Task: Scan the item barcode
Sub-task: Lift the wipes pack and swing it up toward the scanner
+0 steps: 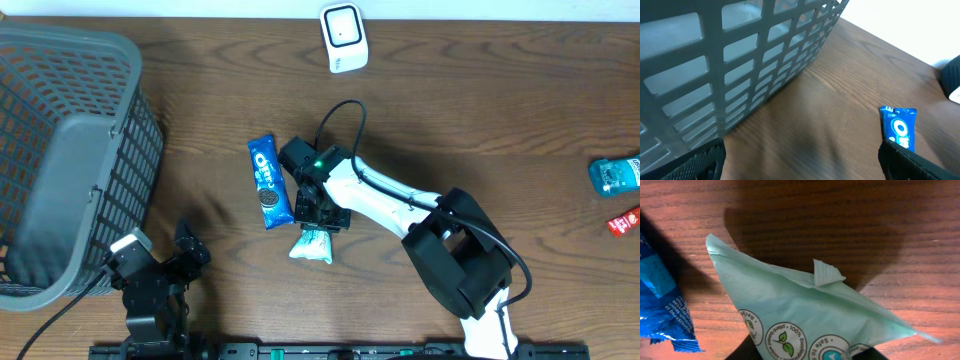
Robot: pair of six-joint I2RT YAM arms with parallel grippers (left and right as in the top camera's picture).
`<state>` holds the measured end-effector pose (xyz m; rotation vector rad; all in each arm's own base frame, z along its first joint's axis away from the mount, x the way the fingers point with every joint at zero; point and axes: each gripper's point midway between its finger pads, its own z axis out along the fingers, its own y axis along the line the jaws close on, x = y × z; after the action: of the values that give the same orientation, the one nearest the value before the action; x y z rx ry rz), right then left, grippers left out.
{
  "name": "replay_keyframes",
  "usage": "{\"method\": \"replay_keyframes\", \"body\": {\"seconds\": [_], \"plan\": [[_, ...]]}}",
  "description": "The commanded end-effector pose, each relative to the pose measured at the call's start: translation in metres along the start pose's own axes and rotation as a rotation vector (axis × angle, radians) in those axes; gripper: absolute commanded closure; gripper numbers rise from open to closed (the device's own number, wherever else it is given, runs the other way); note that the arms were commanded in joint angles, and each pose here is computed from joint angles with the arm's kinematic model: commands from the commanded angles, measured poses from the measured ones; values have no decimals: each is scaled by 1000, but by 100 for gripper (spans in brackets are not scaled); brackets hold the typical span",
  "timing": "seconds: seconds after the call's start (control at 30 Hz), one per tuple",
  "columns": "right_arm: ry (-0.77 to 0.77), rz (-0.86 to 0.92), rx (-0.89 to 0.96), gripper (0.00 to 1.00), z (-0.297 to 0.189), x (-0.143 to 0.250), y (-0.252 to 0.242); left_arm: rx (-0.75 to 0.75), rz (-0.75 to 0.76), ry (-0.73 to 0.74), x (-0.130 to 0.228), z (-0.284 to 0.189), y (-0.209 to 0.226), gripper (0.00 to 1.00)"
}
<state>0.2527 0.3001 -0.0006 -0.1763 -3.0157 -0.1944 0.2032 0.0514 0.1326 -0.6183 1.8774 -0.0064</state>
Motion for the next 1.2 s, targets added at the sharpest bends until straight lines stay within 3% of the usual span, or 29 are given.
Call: {"method": "replay_keyframes", "body": {"seconds": [0.0, 0.13, 0.23, 0.3, 0.4, 0.43, 0.57, 0.9, 1.03, 1.17], "plan": [[90, 33, 26, 76, 25, 15, -5, -11, 14, -8, -2, 0, 2, 2], [236, -6, -147, 87, 6, 27, 19, -11, 14, -8, -2, 0, 2, 2], [372, -101, -385, 85, -25, 35, 44, -11, 14, -8, -2, 0, 2, 2], [483, -254, -736, 86, -69, 38, 73, -11, 14, -8, -2, 0, 2, 2], [515, -480, -1196, 85, -136, 34, 88, -11, 14, -8, -2, 0, 2, 2], [488, -552, -1326, 86, -155, 27, 86, -11, 14, -8, -2, 0, 2, 2], [336, -681, -1384, 99, -160, 9, 83, -11, 14, -8, -2, 0, 2, 2], [-137, -1222, -1505, 99, -191, -14, 114, -11, 14, -8, -2, 0, 2, 2], [-293, -1419, -1532, 99, -214, -7, 130, -11, 14, -8, -2, 0, 2, 2], [-561, -1727, -1559, 99, -235, 15, 144, -11, 14, -8, -2, 0, 2, 2]]}}
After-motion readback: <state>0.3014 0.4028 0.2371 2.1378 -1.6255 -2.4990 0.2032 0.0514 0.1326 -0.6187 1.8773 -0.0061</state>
